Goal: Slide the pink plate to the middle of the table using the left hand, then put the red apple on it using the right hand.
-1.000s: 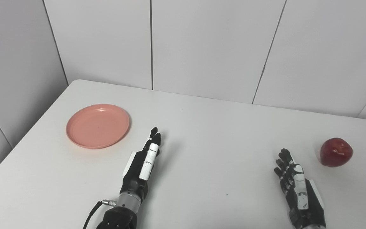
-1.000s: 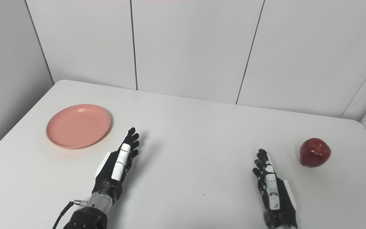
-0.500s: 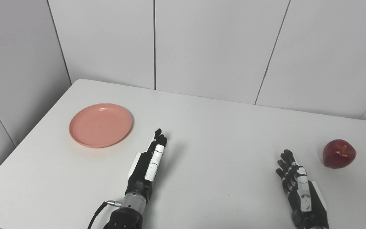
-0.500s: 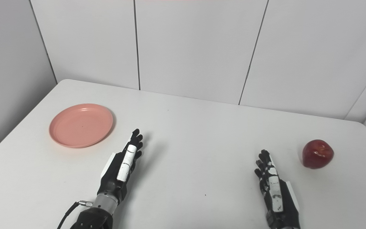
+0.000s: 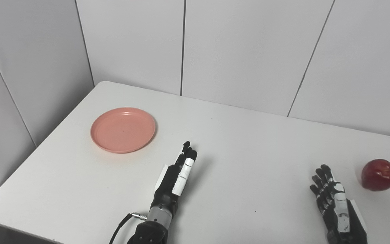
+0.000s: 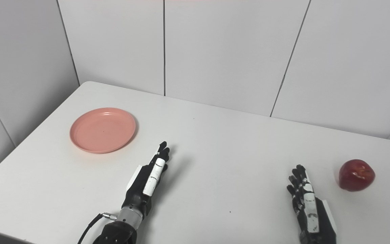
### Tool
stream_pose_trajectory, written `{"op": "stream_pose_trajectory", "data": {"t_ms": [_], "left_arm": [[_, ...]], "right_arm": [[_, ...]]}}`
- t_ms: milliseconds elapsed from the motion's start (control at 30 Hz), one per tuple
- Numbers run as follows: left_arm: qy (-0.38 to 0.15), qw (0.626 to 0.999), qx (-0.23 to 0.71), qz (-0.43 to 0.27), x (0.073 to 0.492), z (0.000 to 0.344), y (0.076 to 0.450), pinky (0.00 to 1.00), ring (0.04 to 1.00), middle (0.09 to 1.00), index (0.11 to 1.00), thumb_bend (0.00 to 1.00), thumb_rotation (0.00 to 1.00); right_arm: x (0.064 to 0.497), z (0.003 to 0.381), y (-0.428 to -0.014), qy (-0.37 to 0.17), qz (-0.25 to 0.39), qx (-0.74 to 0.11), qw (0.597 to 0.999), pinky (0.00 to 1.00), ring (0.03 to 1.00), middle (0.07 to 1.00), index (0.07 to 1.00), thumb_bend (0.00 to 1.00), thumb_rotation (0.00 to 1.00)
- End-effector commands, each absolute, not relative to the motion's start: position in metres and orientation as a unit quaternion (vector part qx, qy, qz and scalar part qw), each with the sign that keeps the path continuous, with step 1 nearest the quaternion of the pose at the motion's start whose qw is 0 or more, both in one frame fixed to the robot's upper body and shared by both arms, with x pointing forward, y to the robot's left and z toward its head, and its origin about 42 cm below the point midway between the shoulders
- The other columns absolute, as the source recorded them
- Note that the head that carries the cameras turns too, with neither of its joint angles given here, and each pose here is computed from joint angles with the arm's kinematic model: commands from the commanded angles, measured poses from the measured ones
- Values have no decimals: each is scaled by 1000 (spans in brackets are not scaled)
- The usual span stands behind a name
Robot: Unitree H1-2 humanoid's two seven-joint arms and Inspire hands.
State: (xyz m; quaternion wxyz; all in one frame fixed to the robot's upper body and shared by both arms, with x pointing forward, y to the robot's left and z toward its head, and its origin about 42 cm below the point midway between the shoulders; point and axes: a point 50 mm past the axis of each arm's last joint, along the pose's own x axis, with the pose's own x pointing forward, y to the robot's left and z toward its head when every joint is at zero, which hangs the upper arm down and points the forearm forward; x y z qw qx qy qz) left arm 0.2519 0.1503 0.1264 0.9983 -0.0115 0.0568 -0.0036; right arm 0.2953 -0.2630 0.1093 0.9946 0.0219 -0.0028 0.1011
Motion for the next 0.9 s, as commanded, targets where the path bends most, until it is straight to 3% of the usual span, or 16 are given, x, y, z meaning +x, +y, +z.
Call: {"op": "stream_pose_trajectory", "data": {"t_ms": [0, 533, 867], "left_arm": [[84, 996, -26, 16, 228, 111, 145, 1000, 1000, 1000, 1000, 668, 1000], [86, 996, -27, 15, 231, 102, 140, 1000, 1000, 1000, 1000, 655, 1000], [84, 996, -27, 14, 234, 98, 139, 1000, 1000, 1000, 1000, 677, 1000]], "right_arm": [[286, 94, -275, 10, 88, 19, 996, 1000, 1000, 1000, 1000, 868, 1000], [285, 89, -277, 17, 94, 19, 995, 1000, 1000, 1000, 1000, 829, 1000], [287, 86, -278, 22, 95, 24, 995, 1000, 1000, 1000, 1000, 855, 1000]]}}
